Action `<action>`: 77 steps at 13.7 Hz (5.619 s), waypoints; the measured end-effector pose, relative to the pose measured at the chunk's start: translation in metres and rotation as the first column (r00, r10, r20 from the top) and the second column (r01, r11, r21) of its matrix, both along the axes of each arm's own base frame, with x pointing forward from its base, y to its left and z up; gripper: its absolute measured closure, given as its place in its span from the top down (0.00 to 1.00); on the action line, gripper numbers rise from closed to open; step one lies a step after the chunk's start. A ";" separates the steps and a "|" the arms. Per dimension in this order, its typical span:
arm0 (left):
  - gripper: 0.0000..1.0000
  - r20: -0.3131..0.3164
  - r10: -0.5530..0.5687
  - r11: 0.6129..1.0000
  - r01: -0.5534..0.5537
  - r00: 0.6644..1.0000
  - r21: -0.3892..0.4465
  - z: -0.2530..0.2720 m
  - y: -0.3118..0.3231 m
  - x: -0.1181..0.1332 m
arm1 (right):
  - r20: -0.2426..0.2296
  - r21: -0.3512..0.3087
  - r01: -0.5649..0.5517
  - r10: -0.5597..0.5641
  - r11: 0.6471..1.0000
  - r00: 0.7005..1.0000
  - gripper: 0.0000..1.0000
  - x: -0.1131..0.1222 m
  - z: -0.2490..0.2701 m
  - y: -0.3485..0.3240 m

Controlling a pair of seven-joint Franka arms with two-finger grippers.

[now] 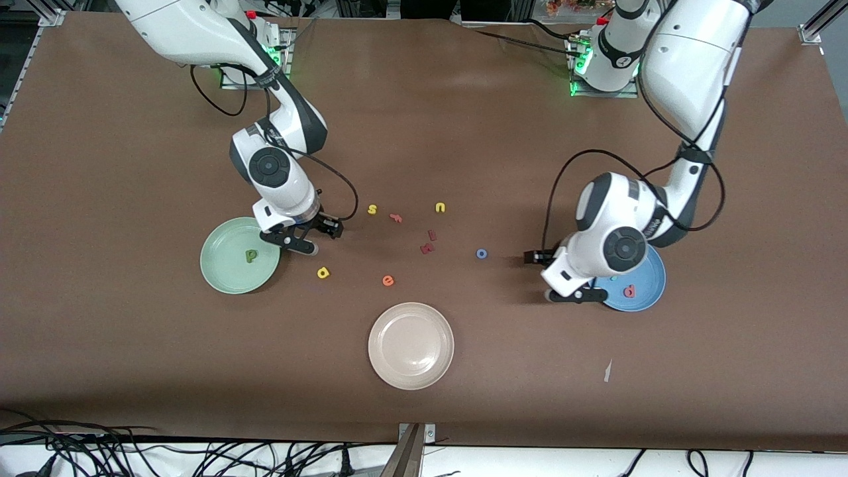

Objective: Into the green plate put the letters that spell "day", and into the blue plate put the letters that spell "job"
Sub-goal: 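Grasp the teal y with the right gripper while the left gripper takes o, then place the teal y on the green plate while the left gripper carries o, then release the blue o on the blue plate while the right gripper grasps yellow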

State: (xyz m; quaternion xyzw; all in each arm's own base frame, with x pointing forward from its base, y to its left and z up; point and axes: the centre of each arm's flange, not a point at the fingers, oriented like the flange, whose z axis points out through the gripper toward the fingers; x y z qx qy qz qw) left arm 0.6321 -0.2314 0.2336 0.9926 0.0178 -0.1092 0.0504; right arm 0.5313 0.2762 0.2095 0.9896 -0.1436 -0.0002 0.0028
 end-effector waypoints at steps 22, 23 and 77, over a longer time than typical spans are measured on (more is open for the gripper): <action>0.93 0.119 -0.011 1.000 0.008 0.993 0.026 -0.063 -0.122 -0.069 | 0.018 0.038 -0.016 0.016 0.999 1.000 0.31 -0.035 -0.033 -0.005; 0.92 0.122 -0.007 1.000 0.003 0.992 0.027 -0.064 -0.123 -0.068 | 0.021 0.040 -0.019 0.018 0.999 1.000 0.26 -0.035 -0.032 -0.004; 1.00 0.034 -0.218 0.974 0.216 0.975 0.062 0.077 0.176 0.037 | 0.068 0.038 -0.043 0.040 0.998 0.997 0.69 0.085 -0.034 -0.015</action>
